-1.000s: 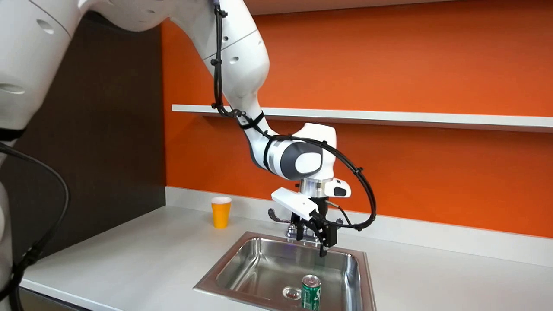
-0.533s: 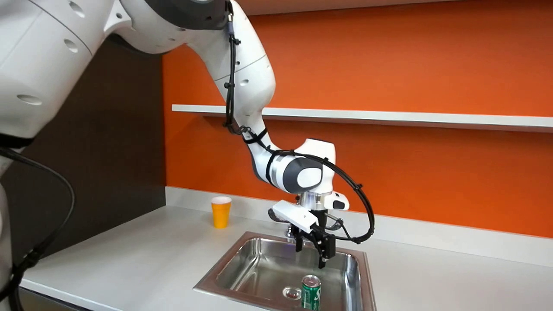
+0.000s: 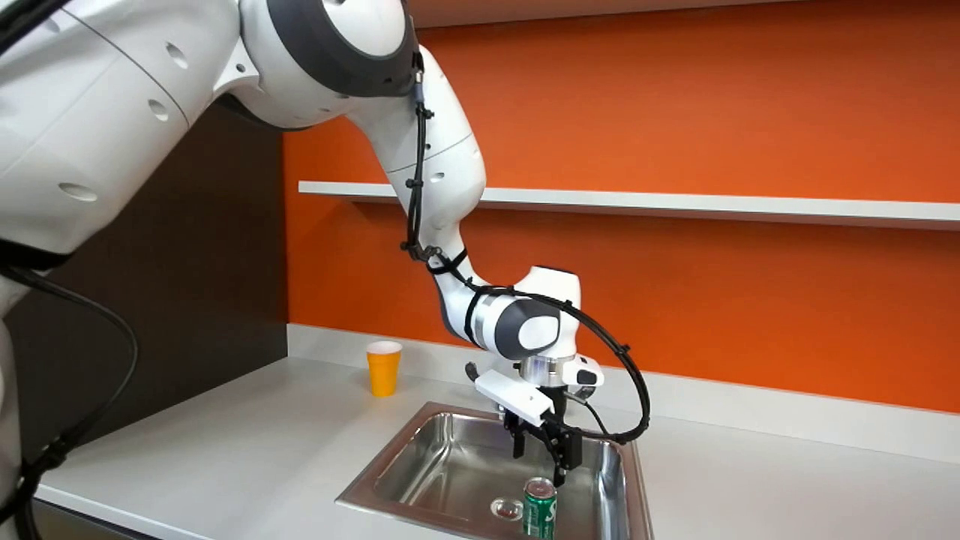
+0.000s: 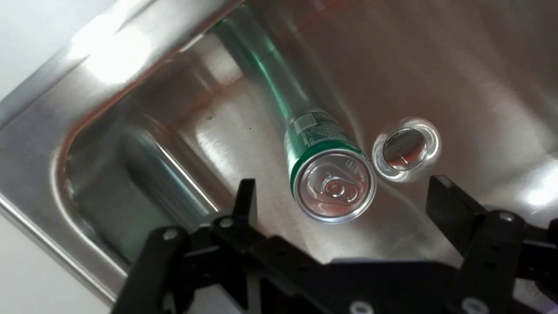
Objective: Remove the can from the sink
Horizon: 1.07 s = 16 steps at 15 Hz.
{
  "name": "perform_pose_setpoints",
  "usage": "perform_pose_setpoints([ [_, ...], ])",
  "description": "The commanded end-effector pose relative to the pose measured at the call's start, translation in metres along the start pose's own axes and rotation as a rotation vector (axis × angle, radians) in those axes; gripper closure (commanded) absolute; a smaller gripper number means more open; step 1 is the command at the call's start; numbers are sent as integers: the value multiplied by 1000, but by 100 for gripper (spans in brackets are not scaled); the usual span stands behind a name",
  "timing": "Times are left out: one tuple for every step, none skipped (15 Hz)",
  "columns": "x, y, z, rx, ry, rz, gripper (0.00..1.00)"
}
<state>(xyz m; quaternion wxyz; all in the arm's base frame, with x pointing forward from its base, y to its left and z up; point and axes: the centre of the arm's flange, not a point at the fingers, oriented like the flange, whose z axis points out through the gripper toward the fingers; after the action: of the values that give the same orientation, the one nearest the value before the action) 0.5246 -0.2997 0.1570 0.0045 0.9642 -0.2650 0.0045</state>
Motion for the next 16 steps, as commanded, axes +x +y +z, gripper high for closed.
perform_pose_setpoints([
  [10, 1, 9, -23, 10, -9, 0],
  [11, 1, 11, -26, 11, -12, 0],
  [12, 1, 14, -30, 11, -14, 0],
  [12, 1, 17, -32, 9, -16, 0],
  [13, 1, 20, -33, 9, -15, 0],
  [14, 0, 22, -34, 9, -15, 0],
  [14, 0, 25, -35, 10, -15, 0],
  [15, 0, 28, -37, 10, -16, 0],
  [15, -1, 31, -39, 9, -17, 0],
  [15, -1, 33, -40, 8, -16, 0],
  [16, -1, 36, -42, 6, -17, 0],
  [16, -2, 39, -44, 5, -18, 0],
  [16, -3, 42, -45, 4, -20, 0],
  [17, -3, 44, -48, 3, -21, 0],
  [17, -4, 46, -49, 1, -23, 0],
  [18, -4, 49, -51, 1, -24, 0],
])
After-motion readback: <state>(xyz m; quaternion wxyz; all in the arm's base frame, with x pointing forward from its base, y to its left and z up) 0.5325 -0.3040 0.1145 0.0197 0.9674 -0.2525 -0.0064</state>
